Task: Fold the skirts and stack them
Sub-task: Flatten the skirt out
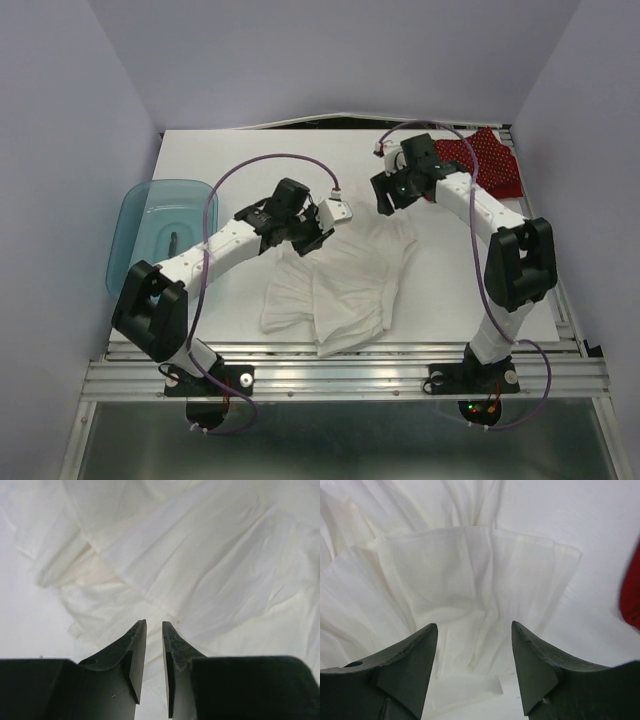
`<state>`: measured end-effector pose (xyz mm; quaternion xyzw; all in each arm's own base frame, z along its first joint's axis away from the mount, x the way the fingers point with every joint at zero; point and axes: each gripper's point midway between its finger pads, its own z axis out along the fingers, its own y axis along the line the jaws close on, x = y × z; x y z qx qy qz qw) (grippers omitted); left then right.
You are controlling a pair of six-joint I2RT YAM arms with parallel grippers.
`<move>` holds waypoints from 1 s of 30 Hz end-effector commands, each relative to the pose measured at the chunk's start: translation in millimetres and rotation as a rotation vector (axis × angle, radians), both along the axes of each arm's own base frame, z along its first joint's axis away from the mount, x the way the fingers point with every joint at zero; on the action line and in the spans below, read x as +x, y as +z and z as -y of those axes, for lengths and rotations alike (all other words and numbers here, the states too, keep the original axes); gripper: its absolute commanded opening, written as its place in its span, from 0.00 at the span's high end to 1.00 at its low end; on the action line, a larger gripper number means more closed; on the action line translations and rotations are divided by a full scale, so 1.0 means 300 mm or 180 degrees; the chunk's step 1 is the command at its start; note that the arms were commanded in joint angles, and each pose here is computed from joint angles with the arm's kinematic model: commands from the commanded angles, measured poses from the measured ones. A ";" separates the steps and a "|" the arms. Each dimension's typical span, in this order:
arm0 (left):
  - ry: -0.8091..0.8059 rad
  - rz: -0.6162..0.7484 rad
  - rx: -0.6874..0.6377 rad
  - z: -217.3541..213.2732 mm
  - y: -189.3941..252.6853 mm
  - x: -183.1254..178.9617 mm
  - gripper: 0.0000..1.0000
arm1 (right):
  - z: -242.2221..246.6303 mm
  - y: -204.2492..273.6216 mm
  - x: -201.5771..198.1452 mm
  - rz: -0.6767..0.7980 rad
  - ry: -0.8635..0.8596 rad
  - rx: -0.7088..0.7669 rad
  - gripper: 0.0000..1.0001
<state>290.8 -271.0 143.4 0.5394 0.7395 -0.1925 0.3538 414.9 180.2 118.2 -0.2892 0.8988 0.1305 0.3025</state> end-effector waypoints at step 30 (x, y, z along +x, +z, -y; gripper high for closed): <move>-0.0544 -0.0624 -0.0097 0.064 0.030 -0.093 0.62 | 0.113 -0.202 -0.008 -0.1265 0.0396 0.0315 0.15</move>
